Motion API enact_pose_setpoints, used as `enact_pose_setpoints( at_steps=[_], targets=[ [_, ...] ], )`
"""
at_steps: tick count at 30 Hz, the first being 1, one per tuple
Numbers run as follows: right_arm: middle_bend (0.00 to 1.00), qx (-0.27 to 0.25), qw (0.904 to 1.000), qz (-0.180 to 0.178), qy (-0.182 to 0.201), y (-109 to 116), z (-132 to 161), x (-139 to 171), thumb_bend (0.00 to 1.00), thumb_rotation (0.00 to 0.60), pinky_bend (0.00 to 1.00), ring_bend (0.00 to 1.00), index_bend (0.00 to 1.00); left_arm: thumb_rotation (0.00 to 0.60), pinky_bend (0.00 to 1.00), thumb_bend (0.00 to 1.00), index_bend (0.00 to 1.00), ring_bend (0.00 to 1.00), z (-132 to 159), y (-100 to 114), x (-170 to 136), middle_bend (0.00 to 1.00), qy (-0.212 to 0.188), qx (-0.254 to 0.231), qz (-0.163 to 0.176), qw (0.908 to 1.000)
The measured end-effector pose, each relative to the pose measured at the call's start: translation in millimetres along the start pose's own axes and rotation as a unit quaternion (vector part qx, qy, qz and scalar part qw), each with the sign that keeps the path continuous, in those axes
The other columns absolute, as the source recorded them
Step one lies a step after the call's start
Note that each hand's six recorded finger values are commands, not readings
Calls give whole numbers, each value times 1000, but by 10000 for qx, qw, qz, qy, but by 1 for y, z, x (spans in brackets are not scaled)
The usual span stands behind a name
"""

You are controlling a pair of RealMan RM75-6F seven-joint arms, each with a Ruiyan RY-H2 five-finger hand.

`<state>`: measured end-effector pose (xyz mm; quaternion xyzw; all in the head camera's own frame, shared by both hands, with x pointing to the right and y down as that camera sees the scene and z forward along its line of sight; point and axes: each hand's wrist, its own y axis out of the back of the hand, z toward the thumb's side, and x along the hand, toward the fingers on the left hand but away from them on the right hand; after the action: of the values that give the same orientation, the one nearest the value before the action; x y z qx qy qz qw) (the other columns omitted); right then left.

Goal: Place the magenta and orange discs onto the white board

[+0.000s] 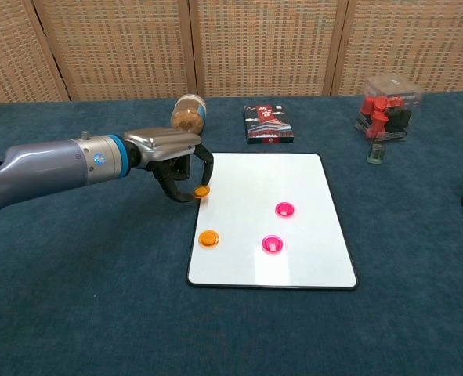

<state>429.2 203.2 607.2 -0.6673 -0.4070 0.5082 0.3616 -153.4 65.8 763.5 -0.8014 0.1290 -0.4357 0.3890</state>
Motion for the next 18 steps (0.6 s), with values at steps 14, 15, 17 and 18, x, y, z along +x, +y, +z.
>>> enact_pose_setpoints(
  at_steps=[14,15,17,18],
  targets=[
    [0,17,10000,0,-11,0,0,0,0,600,0,0,0,600,865,339,551,966,13,-2,-4,1000,-188,-44,-160,9997],
    [0,16,10000,-1,-10,0,0,1,0,600,0,0,0,600,865,339,551,966,13,-3,-4,1000,-183,-46,-164,9997],
    [0,16,10000,-3,-8,0,0,0,0,600,0,0,0,600,865,340,551,966,13,-3,-3,1000,-177,-35,-168,9997],
    [0,15,10000,-2,-8,0,0,0,0,600,0,0,0,600,865,340,551,966,13,-3,-3,1000,-175,-30,-170,9997]
  ],
)
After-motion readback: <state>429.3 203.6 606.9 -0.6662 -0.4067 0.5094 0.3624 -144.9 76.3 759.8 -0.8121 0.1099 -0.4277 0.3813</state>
